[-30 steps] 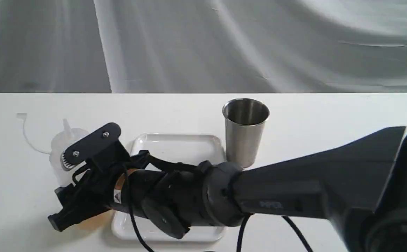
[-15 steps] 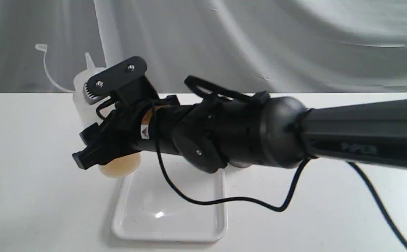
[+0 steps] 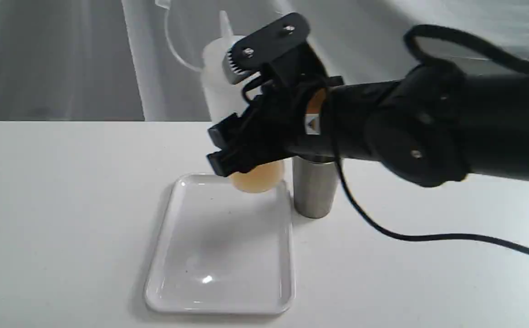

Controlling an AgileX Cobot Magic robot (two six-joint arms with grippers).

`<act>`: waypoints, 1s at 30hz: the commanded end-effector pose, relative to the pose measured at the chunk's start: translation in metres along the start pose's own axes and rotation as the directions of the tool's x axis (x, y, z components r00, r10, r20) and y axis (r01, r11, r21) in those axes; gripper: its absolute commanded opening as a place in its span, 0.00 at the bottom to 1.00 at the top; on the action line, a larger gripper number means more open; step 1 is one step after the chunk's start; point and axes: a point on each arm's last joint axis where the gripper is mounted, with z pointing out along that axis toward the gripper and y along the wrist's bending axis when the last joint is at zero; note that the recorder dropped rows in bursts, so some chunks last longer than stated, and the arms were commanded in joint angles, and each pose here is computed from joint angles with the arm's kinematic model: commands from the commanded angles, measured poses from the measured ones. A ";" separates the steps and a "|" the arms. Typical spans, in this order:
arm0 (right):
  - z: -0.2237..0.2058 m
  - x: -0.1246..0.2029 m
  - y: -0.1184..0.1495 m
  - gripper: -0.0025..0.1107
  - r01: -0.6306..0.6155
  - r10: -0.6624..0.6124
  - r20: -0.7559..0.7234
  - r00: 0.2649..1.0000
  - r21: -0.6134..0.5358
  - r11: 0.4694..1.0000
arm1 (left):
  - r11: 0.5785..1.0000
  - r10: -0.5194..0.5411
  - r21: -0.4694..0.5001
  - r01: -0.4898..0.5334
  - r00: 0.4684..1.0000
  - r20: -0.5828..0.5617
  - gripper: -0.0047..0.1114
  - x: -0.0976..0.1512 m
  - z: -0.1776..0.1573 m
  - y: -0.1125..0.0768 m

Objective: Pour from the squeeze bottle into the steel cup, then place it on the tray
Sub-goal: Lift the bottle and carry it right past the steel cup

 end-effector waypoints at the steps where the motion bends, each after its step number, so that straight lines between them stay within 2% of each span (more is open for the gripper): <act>1: -0.029 -0.001 -0.018 0.36 0.000 0.000 0.003 1.000 0.052 0.999 | 1.000 -0.001 0.002 0.001 1.000 0.007 0.11 0.001 0.000 0.000; 8: -0.068 0.024 -0.045 0.36 -0.058 0.061 -0.021 0.998 0.140 0.988 | 1.000 -0.001 0.002 0.001 1.000 0.007 0.11 0.001 0.000 0.000; 17: -0.092 0.065 -0.076 0.36 -0.108 0.165 -0.185 0.969 0.286 0.952 | 1.000 -0.001 0.002 0.001 1.000 0.007 0.11 0.001 0.000 0.000; 23: -0.095 0.068 -0.086 0.36 -0.025 0.097 -0.216 0.971 0.314 0.949 | 1.000 -0.001 0.002 0.001 1.000 0.007 0.11 0.001 0.000 0.000; 30: -0.089 0.070 -0.093 0.36 -0.009 0.088 -0.232 0.969 0.325 0.946 | 1.000 -0.001 0.002 0.001 1.000 0.007 0.11 0.001 0.000 0.000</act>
